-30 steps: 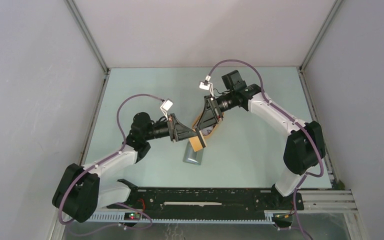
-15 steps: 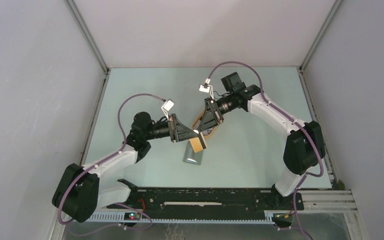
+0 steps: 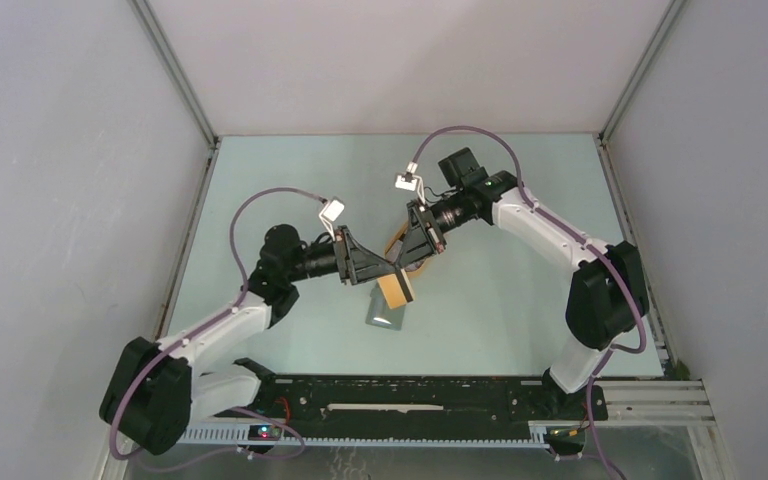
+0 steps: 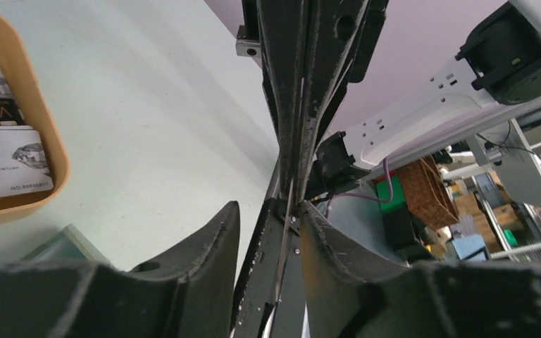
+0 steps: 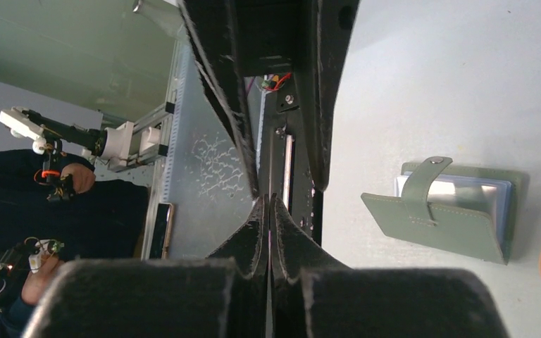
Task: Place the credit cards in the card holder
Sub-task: Pick up the credit card from the storage box.
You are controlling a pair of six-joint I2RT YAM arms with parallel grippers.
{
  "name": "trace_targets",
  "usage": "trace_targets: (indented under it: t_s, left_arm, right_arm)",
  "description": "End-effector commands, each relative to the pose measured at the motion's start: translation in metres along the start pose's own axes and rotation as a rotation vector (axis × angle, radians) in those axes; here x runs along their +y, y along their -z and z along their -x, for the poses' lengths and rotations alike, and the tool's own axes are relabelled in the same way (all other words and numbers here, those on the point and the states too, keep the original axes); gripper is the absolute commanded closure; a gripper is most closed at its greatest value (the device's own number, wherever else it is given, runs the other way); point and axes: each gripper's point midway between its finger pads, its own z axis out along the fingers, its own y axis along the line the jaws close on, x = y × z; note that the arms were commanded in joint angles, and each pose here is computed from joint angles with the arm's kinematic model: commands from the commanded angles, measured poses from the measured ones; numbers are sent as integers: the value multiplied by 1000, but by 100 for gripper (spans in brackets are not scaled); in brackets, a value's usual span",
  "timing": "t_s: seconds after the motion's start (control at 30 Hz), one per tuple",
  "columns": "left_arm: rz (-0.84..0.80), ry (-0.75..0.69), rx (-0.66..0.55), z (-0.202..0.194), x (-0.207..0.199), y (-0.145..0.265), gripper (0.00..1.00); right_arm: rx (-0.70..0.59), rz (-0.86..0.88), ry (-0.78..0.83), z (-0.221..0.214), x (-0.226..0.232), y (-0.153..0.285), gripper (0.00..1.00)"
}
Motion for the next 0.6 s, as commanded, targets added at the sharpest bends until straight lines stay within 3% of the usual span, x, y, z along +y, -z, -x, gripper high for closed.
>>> trace_targets:
  t_s: [0.0, 0.17, 0.3, 0.4, 0.5, 0.57]
  left_arm:
    - [91, -51, -56, 1, 5, 13, 55]
    - [348, -12, -88, -20, 45, 41, 49]
    - [607, 45, -159, -25, 85, 68, 52]
    - [710, 78, -201, -27, 103, 80, 72]
    - [698, 124, -156, -39, 108, 74, 91]
    - [688, 141, -120, -47, 111, 68, 96]
  right_arm:
    - [1, -24, 87, -3, 12, 7, 100]
    - [8, -102, 132, -21, 6, 17, 100]
    - [-7, -133, 139, -25, 3, 24, 100]
    - [-27, -149, 132, -24, 0, 31, 100]
    - [-47, -162, 127, -21, -2, 37, 100]
    - [-56, -166, 122, -22, -3, 40, 100]
